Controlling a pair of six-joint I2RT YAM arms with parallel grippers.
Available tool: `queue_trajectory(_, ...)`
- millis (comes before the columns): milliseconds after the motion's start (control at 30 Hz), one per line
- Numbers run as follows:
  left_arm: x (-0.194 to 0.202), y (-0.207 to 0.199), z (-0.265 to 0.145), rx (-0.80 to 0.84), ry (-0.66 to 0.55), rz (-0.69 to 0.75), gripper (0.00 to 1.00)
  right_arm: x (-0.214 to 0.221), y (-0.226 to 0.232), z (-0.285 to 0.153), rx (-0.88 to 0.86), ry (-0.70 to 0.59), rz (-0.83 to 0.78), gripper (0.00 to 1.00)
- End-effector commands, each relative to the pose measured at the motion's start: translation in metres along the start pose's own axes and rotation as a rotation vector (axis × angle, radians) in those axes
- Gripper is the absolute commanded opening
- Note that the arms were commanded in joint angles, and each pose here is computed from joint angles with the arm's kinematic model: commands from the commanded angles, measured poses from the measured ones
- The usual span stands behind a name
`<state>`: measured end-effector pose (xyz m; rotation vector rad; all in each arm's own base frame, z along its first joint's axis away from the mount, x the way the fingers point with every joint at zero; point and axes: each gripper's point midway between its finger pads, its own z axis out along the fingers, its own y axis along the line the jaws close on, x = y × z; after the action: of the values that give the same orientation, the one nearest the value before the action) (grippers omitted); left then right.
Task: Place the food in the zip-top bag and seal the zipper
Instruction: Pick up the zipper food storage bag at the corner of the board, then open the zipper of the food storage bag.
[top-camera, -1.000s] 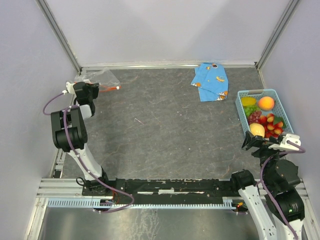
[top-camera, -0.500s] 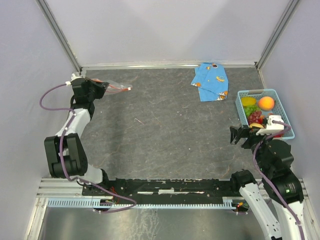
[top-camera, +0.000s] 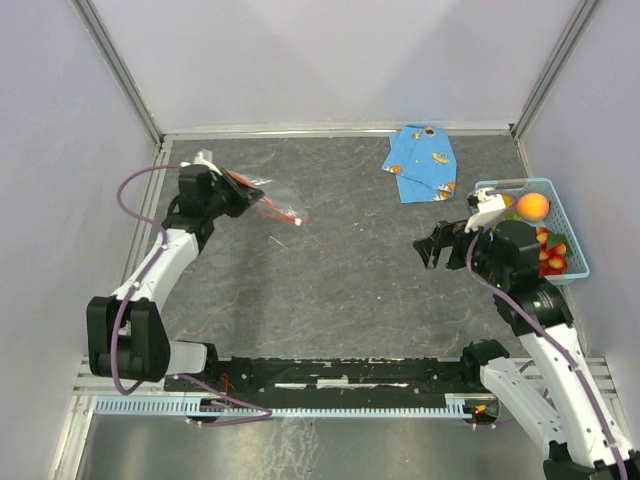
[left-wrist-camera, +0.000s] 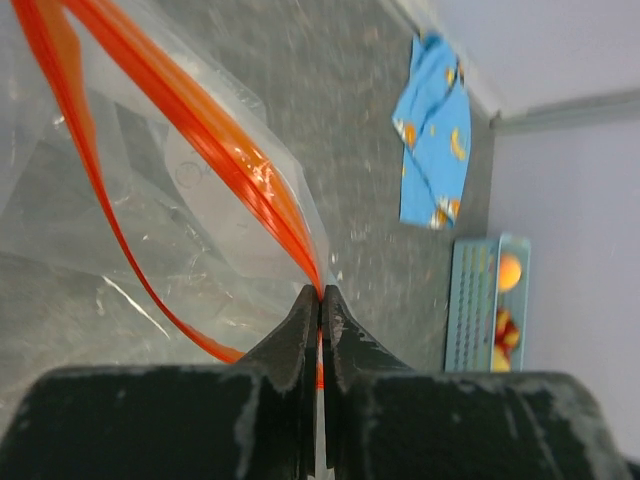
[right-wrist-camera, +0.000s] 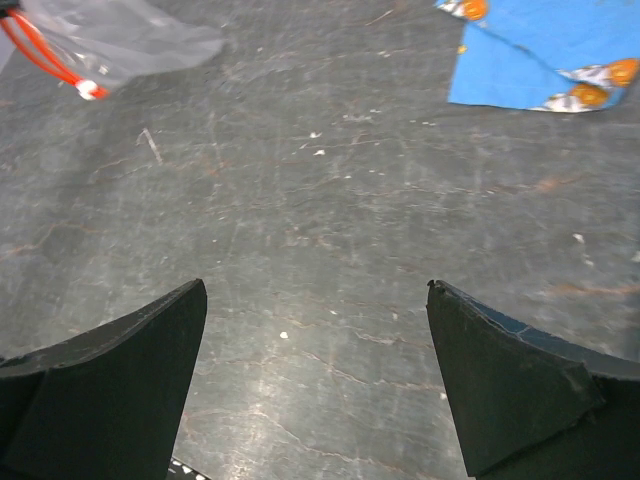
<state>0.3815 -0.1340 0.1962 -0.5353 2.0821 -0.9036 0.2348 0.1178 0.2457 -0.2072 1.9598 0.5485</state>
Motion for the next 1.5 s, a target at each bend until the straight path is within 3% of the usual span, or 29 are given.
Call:
queue_trajectory(0, 0.031, -0.019, -0.008, 0.048, 0.059, 0.125, 0.03, -0.021, 0.035, 0.012, -0.165, -0.084, -0.005, 0.99)
queue_trajectory(400, 0.095, -0.056, -0.011, 0.116, 0.138, 0.163, 0.03, -0.009, 0.089, 0.059, -0.291, -0.058, -0.114, 0.99)
queue_trajectory(533, 0.110, -0.067, -0.008, 0.130, 0.163, 0.179, 0.03, 0.008, 0.110, 0.077, -0.300, 0.002, -0.194, 0.96)
queue_trajectory(967, 0.135, -0.086, -0.006, 0.151, 0.196, 0.169, 0.03, 0.044, 0.141, 0.112, -0.140, 0.024, -0.388, 0.91)
queue_trajectory(1467, 0.144, -0.092, -0.008, 0.165, 0.194, 0.083, 0.03, 0.063, 0.130, 0.141, 0.133, -0.081, -0.408, 0.87)
